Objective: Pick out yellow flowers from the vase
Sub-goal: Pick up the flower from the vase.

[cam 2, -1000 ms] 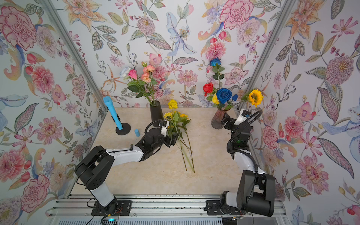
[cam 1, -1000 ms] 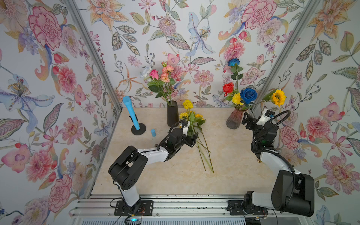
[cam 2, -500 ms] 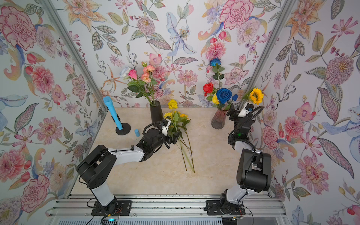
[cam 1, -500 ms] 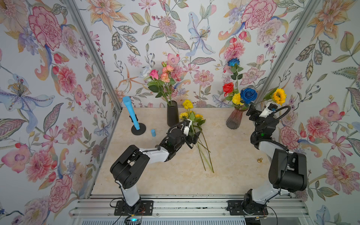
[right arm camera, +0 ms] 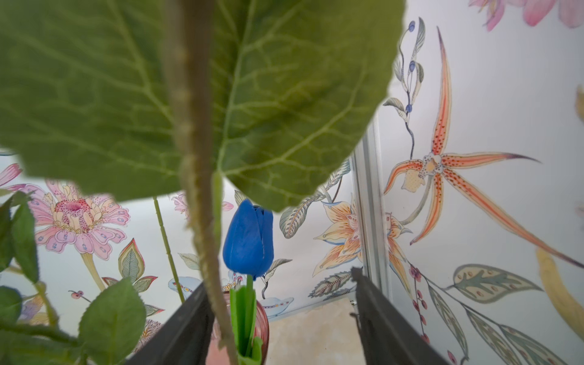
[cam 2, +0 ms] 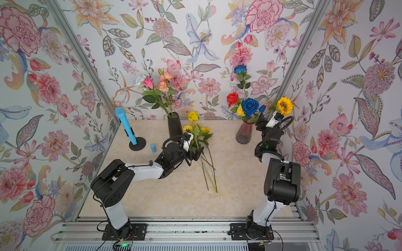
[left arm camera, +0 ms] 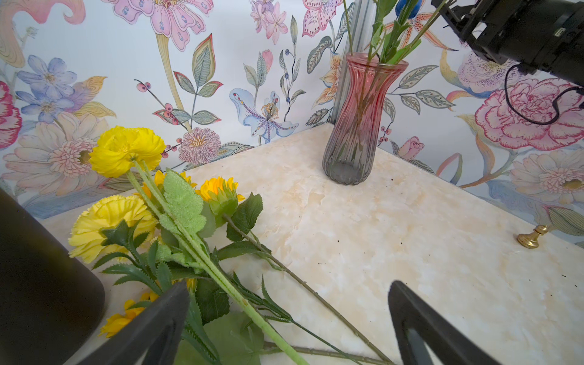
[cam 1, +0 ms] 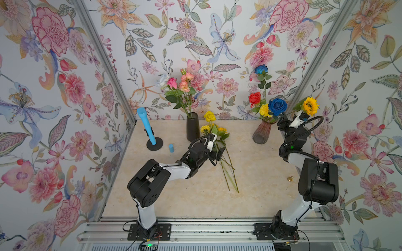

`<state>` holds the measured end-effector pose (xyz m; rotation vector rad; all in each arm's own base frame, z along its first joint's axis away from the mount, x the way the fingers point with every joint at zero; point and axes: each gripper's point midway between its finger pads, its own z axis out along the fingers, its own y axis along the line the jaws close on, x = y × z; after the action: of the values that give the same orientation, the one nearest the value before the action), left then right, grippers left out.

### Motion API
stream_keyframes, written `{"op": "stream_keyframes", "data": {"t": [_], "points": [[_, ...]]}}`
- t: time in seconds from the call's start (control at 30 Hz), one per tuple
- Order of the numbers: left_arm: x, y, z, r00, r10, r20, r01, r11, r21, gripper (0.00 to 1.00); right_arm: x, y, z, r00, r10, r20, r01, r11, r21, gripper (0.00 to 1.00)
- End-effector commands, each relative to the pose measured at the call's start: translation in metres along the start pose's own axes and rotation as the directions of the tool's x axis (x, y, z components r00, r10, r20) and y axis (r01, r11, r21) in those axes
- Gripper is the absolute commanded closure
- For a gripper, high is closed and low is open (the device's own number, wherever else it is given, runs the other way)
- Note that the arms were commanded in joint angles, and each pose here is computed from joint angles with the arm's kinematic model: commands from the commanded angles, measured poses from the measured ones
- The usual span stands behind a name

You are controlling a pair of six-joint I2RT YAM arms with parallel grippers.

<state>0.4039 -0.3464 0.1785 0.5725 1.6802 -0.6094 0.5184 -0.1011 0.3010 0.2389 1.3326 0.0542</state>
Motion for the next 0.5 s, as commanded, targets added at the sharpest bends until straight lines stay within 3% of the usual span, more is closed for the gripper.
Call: {"op": "stream_keyframes", "data": {"t": [0.0, 0.17, 0.47], "points": [[-0.0136, 0.002, 0.0057, 0.999, 0.024, 0.043, -0.024, 1.0, 0.01, 0.0, -0.0208, 0.0101, 0.0062, 0.997, 0.008, 0.075, -0.005, 0.999, -0.035, 0.3], [-0.0139, 0.0004, 0.0066, 0.999, 0.018, 0.047, -0.019, 1.0, 0.017, 0.0, -0.0208, 0.0139, 0.0105, 0.997, 0.008, 0.076, -0.005, 0.999, -0.043, 0.36], [-0.0139, -0.002, 0.0091, 0.998, 0.006, 0.054, -0.008, 0.999, 0.034, 0.0, -0.0208, 0.0158, 0.0109, 0.998, 0.008, 0.07, -0.004, 0.999, -0.054, 0.59]]}}
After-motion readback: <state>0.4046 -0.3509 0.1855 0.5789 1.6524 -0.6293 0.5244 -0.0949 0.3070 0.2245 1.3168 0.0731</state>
